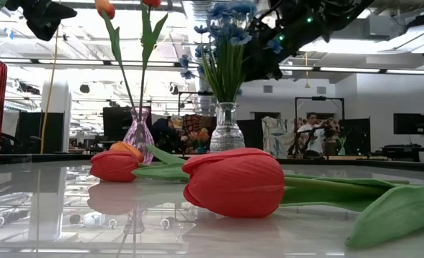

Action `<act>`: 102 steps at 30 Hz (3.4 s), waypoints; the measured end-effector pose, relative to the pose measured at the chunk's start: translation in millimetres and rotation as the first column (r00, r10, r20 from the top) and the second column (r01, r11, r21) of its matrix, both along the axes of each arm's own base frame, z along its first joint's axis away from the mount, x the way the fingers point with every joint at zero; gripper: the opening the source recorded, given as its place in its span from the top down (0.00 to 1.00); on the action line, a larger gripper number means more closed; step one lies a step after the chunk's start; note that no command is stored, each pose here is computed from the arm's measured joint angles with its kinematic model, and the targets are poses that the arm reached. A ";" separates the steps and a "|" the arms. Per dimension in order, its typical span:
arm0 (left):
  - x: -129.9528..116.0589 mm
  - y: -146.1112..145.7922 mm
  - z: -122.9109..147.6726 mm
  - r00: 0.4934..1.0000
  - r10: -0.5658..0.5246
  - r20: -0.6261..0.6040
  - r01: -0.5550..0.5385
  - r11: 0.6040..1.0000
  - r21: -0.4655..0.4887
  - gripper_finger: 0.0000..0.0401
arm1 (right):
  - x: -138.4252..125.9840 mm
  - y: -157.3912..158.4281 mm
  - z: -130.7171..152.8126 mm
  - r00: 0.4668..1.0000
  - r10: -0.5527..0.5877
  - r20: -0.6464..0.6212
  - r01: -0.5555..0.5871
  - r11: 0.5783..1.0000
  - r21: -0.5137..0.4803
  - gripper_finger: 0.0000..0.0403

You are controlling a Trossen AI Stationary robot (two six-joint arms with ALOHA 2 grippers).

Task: Sort flowers into vase by color
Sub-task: Put the blue flowers into the transparent vase, then put the orange tulip into the purple vase

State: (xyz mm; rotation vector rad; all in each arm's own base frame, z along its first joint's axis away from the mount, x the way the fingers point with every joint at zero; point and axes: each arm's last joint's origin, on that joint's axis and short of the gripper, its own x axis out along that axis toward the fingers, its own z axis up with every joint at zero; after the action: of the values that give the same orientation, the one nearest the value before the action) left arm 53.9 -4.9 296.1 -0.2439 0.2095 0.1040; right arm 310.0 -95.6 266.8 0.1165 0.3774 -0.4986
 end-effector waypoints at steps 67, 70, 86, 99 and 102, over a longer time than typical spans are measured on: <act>0.7 0.0 3.4 0.999 0.007 0.036 -0.007 1.000 -0.009 0.58 | -30.1 -5.9 28.9 0.998 0.023 0.062 -0.028 0.997 0.077 0.50; 4.5 -0.2 11.5 0.994 0.033 0.108 -0.033 0.999 -0.003 0.58 | -29.5 -4.4 28.9 0.998 0.030 0.061 -0.034 0.997 0.075 0.50; 30.8 -7.3 17.1 0.995 0.012 0.100 -0.024 0.993 0.114 0.58 | -37.5 -6.1 37.1 0.991 0.015 -0.135 0.002 0.992 0.124 0.50; 30.2 -7.1 17.5 0.994 0.013 0.105 -0.025 0.994 0.109 0.58 | -39.0 -6.1 39.8 0.986 0.025 -0.166 -0.006 0.993 0.116 0.50; 30.2 -7.1 17.5 0.994 0.014 0.105 -0.025 0.994 0.108 0.58 | -39.9 -8.2 39.7 0.986 0.017 -0.168 0.002 0.993 0.116 0.50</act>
State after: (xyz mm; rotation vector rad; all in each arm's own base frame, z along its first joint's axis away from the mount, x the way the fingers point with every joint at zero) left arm 84.0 -12.0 313.6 -0.1422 0.0969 0.1213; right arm 270.1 -103.8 306.6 0.1858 0.5731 -0.4804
